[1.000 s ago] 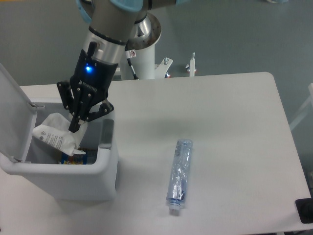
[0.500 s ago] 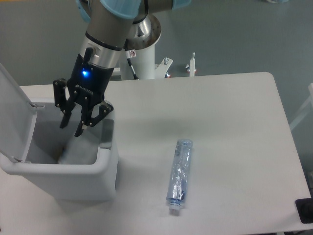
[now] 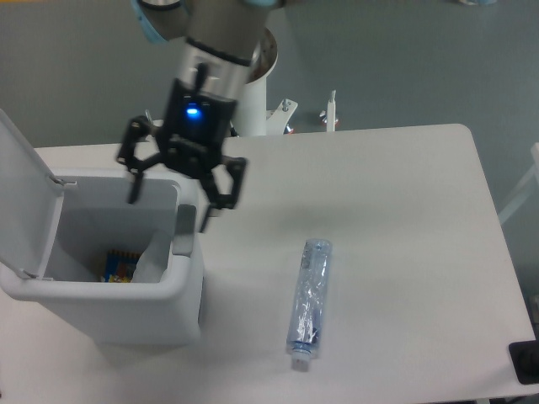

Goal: Place the trash in the trash can
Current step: 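Move the open gripper over the clear plastic bottle and lower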

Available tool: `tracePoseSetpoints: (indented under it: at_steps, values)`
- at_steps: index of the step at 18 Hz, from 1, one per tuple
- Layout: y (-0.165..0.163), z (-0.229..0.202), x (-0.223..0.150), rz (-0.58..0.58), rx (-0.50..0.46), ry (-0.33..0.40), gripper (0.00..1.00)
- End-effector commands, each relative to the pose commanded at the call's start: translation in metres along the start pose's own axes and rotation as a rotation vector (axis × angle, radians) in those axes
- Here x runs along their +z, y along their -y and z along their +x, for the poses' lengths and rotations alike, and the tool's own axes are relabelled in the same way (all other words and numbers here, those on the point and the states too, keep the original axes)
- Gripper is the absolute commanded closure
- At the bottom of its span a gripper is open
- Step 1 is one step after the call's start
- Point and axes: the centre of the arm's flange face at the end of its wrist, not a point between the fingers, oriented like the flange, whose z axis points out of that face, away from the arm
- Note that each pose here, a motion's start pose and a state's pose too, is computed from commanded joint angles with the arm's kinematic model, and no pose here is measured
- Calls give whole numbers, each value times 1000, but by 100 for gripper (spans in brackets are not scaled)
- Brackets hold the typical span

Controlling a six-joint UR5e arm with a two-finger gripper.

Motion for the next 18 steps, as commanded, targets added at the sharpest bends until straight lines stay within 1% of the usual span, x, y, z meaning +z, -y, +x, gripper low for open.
tracePoseSetpoints:
  at_steps: [2, 4, 5, 7, 8, 11, 12, 13, 14, 16, 18]
  values:
    - [9, -23, 8, 0, -54, 20, 0]
    - [14, -40, 11, 1, -66, 37, 0]
    - [12, -49, 20, -19, -73, 59, 0]
    - [4, -70, 40, -76, -75, 132, 0]
    - [2, -78, 50, -95, -77, 150, 0]
    - [-11, -101, 78, -141, -86, 143, 0]
    - [-18, -108, 89, -166, -89, 148, 0]
    - [-29, -119, 100, -206, -96, 171, 0]
    - [-41, -128, 112, -263, -75, 204, 0]
    - [-49, -136, 125, -295, -44, 204, 0]
    - [-53, -146, 138, -309, -42, 198, 0]
